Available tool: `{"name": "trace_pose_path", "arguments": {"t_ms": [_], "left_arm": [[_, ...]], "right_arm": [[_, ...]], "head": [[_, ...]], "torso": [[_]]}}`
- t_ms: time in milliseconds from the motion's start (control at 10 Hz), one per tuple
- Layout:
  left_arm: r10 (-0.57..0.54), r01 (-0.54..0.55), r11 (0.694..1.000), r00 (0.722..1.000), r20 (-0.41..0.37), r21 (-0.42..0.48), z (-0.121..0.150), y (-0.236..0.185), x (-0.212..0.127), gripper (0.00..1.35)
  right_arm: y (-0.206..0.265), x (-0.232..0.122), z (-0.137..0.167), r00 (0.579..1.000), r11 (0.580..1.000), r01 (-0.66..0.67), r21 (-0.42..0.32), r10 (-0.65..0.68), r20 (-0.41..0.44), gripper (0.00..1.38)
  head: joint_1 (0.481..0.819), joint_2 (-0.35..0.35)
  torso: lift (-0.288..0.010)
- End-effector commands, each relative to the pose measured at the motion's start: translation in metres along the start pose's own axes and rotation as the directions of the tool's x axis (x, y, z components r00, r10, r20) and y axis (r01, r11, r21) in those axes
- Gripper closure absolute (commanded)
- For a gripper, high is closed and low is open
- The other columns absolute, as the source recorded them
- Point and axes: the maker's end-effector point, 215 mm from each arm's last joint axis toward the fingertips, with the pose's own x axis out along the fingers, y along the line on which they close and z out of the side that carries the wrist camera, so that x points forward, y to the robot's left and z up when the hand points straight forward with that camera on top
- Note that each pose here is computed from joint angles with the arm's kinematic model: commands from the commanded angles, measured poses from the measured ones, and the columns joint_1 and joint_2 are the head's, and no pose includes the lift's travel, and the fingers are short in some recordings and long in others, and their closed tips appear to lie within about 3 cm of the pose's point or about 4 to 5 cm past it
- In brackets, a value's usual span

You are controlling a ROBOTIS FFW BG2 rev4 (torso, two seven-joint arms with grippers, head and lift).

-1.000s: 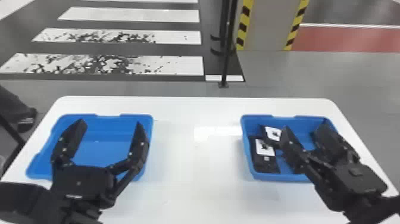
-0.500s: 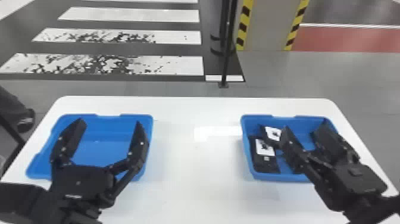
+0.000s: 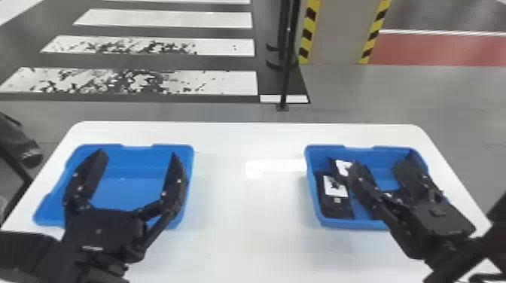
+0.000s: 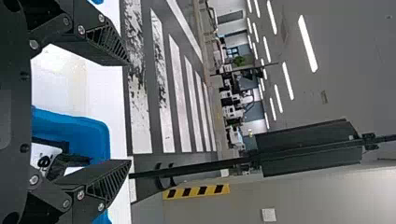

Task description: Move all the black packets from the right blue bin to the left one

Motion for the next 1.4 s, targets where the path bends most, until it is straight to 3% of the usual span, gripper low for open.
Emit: {"name": "trace_pose_path", "arguments": {"t_ms": [0,200,500,900,1300], "left_arm": [[0.001,-0.001,1.000,1.000,0.003,0.001,0.001,0.000,0.000,0.02],[-0.001,0.001,1.000,1.000,-0.002,0.001,-0.001,0.000,-0.001,0.02],[0.001,-0.001,1.000,1.000,0.003,0.001,0.001,0.000,-0.001,0.02],[-0.004,0.003,1.000,1.000,0.008,0.002,0.002,-0.001,0.000,0.02],[-0.002,0.002,1.000,1.000,0.010,0.003,0.003,0.000,-0.001,0.03]], "right_arm": [[-0.005,0.018,-0.005,1.000,1.000,-0.003,-0.019,0.002,-0.031,0.30],[-0.025,0.044,-0.024,0.994,0.998,0.023,-0.059,-0.029,-0.103,0.30],[-0.050,0.075,-0.076,0.962,0.998,0.033,-0.055,-0.046,-0.271,0.30],[-0.065,0.086,-0.113,0.918,0.997,0.052,-0.054,-0.069,-0.391,0.30],[-0.070,0.091,-0.140,0.891,0.997,0.058,-0.047,-0.073,-0.448,0.31]], "head": [[0.695,-0.030],[0.695,-0.030],[0.695,-0.044],[0.695,-0.059],[0.695,-0.058]], "torso": [[-0.140],[-0.140],[-0.140],[-0.140],[-0.140]]}}
